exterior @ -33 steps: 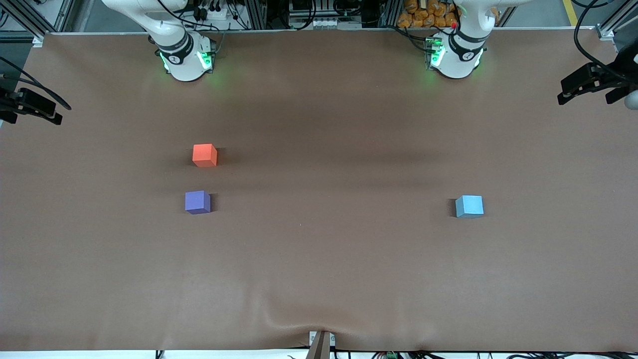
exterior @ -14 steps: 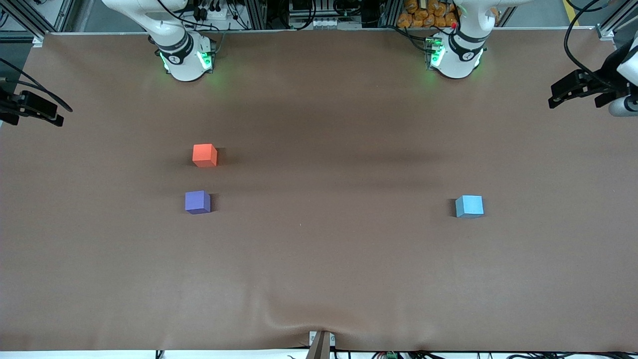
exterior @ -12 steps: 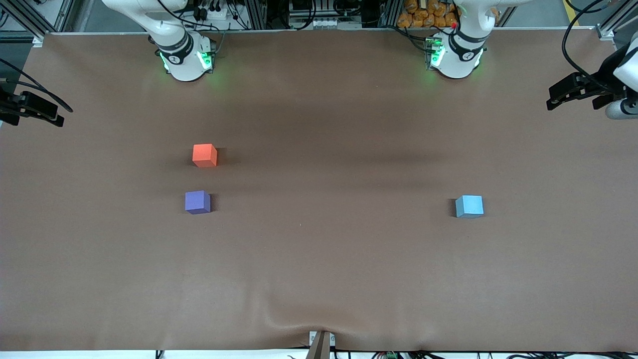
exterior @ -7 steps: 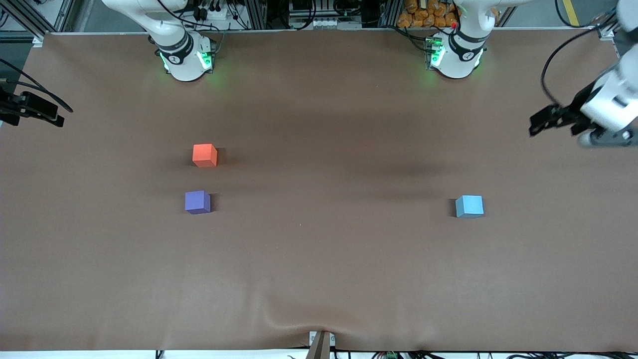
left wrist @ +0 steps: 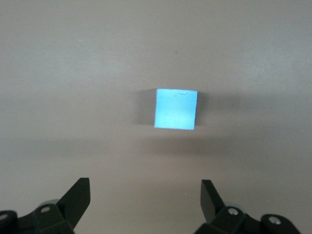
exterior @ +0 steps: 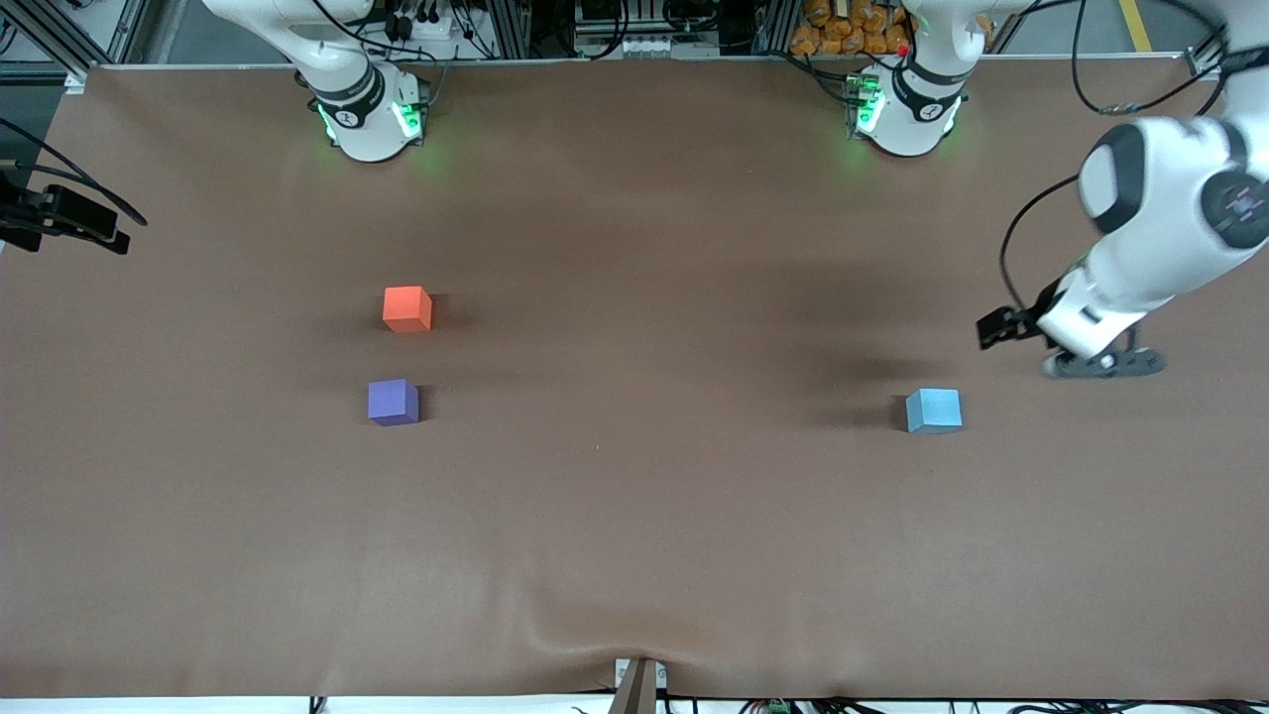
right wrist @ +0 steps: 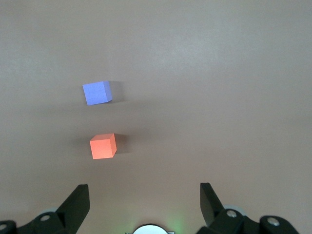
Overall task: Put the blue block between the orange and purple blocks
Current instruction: 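Reach the left gripper down to the light-blue block, then close the left gripper on the light-blue block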
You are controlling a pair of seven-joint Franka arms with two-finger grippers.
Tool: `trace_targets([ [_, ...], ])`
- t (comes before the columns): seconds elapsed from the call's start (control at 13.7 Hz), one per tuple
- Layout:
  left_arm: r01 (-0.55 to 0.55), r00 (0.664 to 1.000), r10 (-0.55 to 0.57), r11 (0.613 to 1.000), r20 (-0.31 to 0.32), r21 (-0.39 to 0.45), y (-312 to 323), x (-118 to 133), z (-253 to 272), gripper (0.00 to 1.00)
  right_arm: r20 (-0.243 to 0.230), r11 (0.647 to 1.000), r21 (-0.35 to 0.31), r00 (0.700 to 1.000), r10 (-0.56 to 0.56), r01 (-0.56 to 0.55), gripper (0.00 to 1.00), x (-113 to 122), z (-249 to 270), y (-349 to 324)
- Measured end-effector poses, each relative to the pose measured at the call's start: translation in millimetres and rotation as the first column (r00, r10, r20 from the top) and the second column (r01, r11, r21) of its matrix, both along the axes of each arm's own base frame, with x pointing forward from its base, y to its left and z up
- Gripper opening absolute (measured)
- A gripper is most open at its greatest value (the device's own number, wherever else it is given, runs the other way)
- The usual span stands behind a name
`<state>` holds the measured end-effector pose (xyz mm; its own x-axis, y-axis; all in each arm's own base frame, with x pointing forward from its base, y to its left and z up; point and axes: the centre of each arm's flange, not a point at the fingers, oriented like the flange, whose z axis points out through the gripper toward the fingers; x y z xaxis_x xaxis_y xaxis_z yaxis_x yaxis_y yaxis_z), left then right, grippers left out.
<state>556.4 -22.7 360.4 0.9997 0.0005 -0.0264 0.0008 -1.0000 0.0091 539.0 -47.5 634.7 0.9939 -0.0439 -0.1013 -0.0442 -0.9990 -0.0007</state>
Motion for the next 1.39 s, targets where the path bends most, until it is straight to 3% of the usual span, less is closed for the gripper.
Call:
trace_targets([
  [0.15, 0.007, 0.999, -0.007, 1.000, -0.034, -0.006, -5, 5, -41, 1.00, -0.002, 1.000, 0.000, 1.000, 0.000, 0.000, 1.00, 0, -1, 0],
  [0.44, 0.003, 0.999, -0.003, 1.000, -0.040, -0.013, -4, 12, -89, 1.00, -0.010, 1.000, 0.001, 1.000, 0.000, 0.000, 1.00, 1, -4, 0],
  [1.39, 0.014, 1.000, -0.014, 1.000, -0.001, -0.027, -14, 30, -143, 1.00, -0.017, 1.000, 0.001, 1.000, 0.000, 0.000, 1.00, 0, -7, 0],
])
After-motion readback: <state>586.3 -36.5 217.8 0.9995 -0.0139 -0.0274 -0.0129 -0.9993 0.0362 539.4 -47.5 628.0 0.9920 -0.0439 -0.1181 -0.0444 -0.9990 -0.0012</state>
